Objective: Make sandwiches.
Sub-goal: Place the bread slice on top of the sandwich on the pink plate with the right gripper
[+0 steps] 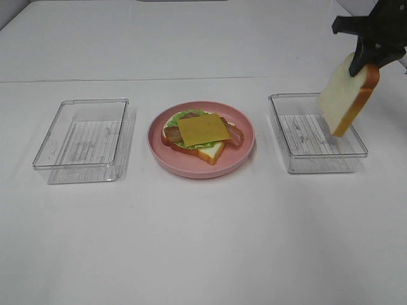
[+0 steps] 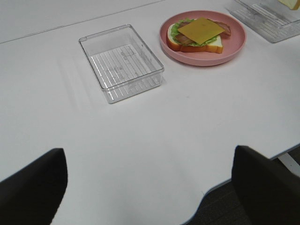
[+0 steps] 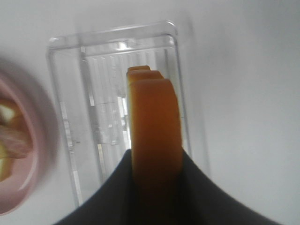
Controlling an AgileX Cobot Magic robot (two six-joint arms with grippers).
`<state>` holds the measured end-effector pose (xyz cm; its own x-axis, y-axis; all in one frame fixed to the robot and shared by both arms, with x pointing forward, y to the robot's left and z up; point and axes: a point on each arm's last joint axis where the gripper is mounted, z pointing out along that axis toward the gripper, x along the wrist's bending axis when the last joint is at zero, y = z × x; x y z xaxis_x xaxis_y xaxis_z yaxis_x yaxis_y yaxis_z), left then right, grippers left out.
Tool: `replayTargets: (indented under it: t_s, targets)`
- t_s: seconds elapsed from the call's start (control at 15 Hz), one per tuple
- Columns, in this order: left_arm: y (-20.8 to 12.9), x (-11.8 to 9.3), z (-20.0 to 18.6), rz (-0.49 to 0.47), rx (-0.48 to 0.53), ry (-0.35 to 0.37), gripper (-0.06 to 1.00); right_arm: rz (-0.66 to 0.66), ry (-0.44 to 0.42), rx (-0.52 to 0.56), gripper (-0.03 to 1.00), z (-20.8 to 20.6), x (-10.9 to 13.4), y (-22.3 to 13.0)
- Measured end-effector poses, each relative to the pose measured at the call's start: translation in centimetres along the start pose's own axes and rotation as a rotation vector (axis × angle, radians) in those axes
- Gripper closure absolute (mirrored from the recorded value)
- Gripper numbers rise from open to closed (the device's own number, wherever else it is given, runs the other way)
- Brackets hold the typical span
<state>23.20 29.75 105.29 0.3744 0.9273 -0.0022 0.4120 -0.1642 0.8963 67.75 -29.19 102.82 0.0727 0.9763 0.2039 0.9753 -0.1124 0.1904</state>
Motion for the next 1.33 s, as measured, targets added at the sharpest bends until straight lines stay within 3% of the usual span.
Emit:
replayTargets:
  t_s: [0.13,0.27,0.53,0.73,0.93,1.33]
  targets:
    - [0.0,0.0,0.0,0.0,0.0,0.0,0.05,-0.014,0.104,-0.035,0.78,-2.2,1.3,-0.4]
    - [0.0,0.0,0.0,0.0,0.0,0.0,0.05,-0.04,0.324,-0.051,0.78,-4.6,3.6,-1.0]
    - [0.0,0.0,0.0,0.0,0.0,0.0,0.05,-0.012,0.533,0.0,0.78,-2.7,6.8,-2.1]
    - [0.0,0.0,0.0,0.0,0.0,0.0,0.05,0.003,0.576,-0.013,0.78,1.2,11.6,-4.2]
    - [0.0,0.0,0.0,0.0,0.0,0.0,0.05,0.08,0.59,-0.045,0.78,5.0,14.3,-5.5]
    - [0.0,0.0,0.0,0.0,0.0,0.0,0.05,0.316,0.674,0.001,0.78,10.6,14.1,-4.7]
